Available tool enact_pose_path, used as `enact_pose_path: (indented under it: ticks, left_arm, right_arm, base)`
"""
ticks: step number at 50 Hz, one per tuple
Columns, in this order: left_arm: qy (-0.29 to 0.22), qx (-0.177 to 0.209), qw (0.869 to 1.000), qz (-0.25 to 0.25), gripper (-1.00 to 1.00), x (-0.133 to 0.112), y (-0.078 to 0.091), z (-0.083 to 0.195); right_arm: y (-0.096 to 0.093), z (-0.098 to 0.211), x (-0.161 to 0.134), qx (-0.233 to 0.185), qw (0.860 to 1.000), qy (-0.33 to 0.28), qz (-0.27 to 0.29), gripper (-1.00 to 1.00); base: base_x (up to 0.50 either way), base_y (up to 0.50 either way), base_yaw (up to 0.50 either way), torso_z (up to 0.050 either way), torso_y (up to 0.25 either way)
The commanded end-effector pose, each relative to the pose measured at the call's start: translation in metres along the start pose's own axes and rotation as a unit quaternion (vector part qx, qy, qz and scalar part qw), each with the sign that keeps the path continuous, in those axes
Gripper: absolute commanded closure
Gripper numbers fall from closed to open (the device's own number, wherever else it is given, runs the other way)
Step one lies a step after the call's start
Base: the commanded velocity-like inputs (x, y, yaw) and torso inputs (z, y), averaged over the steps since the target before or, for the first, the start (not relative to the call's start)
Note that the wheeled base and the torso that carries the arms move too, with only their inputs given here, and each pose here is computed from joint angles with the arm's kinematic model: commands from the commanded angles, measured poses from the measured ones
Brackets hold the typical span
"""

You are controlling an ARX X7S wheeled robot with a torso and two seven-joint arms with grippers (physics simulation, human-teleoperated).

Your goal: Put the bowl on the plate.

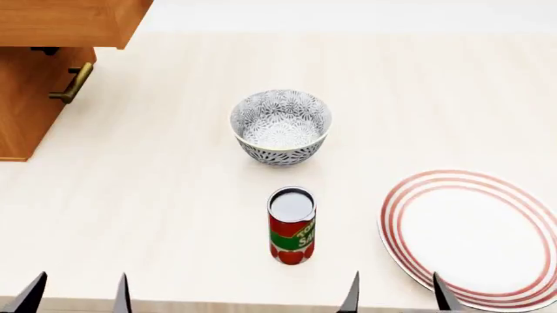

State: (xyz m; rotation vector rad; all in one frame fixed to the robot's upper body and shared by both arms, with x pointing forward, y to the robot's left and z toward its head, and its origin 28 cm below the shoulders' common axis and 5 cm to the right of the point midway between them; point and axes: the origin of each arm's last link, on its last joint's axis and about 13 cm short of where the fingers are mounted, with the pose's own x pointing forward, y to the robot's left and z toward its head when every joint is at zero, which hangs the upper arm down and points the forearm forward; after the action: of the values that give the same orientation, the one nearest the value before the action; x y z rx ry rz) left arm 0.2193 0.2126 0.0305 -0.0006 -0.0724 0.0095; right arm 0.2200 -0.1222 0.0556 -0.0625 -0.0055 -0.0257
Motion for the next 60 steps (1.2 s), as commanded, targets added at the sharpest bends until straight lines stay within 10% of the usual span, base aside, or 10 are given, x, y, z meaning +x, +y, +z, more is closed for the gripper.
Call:
enact_pose_path:
  ticks: [1,60]
  left_arm:
    - [-0.01,-0.006,1.0,0.008,-1.0,0.002,0.002,0.005]
    - [-0.021,-0.012,1.0,0.002,-1.0,-0.001,0.002,0.013]
  right_arm:
    - [-0.004,0.007,-0.001,0.004,1.0,-0.009,-0.007,-1.0]
    - [-0.018,0.033,-0.014,0.008,0.999,-0.048,0.002,-1.0]
  base:
    - [0.0,0.0,0.0,0.0,0.0]
    - [0.05,0.0,0.0,0.0,0.0]
